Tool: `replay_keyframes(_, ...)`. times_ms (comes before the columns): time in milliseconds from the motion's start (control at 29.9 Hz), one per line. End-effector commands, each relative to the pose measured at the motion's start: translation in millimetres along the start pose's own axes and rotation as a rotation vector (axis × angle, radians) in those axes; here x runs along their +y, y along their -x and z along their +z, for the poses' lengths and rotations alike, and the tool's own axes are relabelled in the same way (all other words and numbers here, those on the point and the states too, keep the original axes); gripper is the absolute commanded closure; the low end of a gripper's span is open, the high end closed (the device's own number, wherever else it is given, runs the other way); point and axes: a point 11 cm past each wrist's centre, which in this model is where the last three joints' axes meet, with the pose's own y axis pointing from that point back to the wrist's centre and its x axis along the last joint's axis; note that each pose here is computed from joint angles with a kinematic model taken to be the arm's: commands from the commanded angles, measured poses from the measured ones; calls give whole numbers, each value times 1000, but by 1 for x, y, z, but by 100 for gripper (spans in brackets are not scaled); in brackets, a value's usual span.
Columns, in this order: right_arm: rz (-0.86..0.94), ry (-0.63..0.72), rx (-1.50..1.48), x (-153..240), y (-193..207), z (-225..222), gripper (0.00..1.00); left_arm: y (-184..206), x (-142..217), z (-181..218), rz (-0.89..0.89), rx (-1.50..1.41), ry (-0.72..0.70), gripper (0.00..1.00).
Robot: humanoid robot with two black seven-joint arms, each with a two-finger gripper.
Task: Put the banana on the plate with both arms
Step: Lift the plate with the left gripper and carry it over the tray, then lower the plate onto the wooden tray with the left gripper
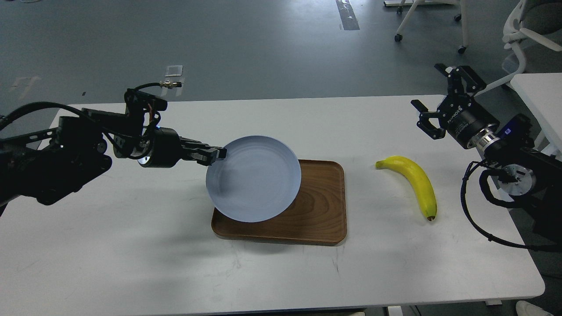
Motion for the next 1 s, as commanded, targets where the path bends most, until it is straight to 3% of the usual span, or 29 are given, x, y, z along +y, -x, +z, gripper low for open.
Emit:
replay_keyframes(0,12,-2,11,4,-6,-5,0,-4,-28,9,-10,2,7,100)
replay_keyframes(334,25,2,25,9,-13,-8,0,13,-69,13,-81,5,-20,100)
replay_keyframes(969,25,16,16,11,-12,0,0,16,-90,12,-69,33,-49,100)
